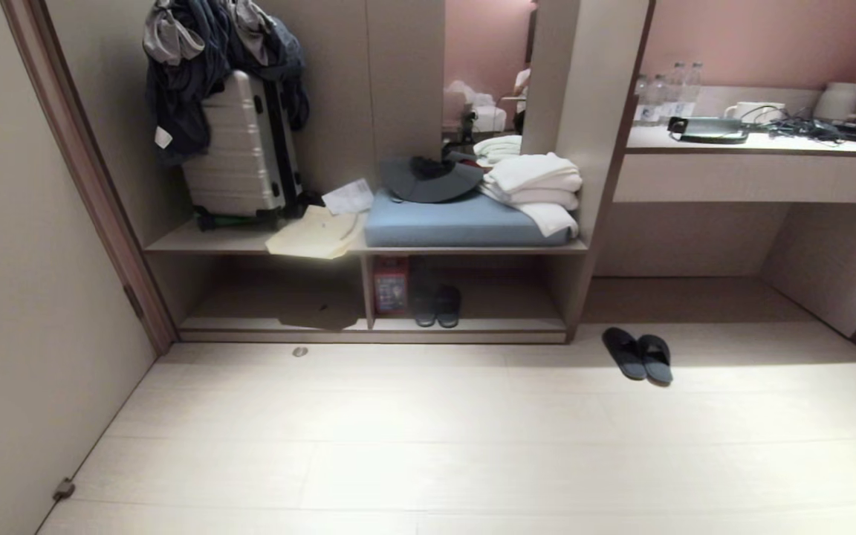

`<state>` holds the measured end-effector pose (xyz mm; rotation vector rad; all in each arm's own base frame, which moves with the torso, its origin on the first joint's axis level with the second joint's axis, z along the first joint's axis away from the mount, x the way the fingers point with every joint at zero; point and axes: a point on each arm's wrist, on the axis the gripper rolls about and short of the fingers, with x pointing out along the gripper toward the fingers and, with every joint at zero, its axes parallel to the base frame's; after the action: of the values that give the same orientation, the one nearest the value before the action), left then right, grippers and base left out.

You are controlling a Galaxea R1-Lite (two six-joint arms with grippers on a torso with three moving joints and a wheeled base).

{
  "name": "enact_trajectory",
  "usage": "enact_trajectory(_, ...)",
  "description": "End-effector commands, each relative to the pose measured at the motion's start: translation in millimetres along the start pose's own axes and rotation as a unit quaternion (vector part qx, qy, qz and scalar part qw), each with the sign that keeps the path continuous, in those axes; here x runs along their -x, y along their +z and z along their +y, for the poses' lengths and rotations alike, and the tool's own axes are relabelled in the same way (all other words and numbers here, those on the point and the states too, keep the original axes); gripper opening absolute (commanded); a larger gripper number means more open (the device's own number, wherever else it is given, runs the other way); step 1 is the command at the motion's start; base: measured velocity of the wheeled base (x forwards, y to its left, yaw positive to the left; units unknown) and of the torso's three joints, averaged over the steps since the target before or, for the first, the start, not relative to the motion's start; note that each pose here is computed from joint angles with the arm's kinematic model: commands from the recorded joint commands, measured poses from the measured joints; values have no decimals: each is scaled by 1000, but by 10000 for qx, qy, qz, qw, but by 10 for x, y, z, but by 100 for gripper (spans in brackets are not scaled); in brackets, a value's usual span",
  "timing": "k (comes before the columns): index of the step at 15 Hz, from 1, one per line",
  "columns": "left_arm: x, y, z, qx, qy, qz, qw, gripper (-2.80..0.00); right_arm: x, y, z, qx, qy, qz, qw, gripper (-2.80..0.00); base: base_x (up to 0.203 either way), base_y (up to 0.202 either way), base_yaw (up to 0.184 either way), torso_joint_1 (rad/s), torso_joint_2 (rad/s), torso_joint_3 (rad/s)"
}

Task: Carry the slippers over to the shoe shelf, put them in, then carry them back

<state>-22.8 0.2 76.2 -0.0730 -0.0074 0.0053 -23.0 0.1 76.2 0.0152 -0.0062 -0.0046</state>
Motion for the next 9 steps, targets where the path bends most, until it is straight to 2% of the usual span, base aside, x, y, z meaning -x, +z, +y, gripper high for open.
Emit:
enact_trajectory(1, 0, 0, 0, 3, 3, -2, 10000, -280, 0, -1, 0, -1, 0, 0, 10000, -280, -196, 0, 2, 4, 2, 5)
enact_trajectory(9, 0, 0, 0, 3, 3, -1, 10000, -280, 0, -1, 0, 1, 0, 0, 10000, -280, -193, 0, 2, 2, 2, 2)
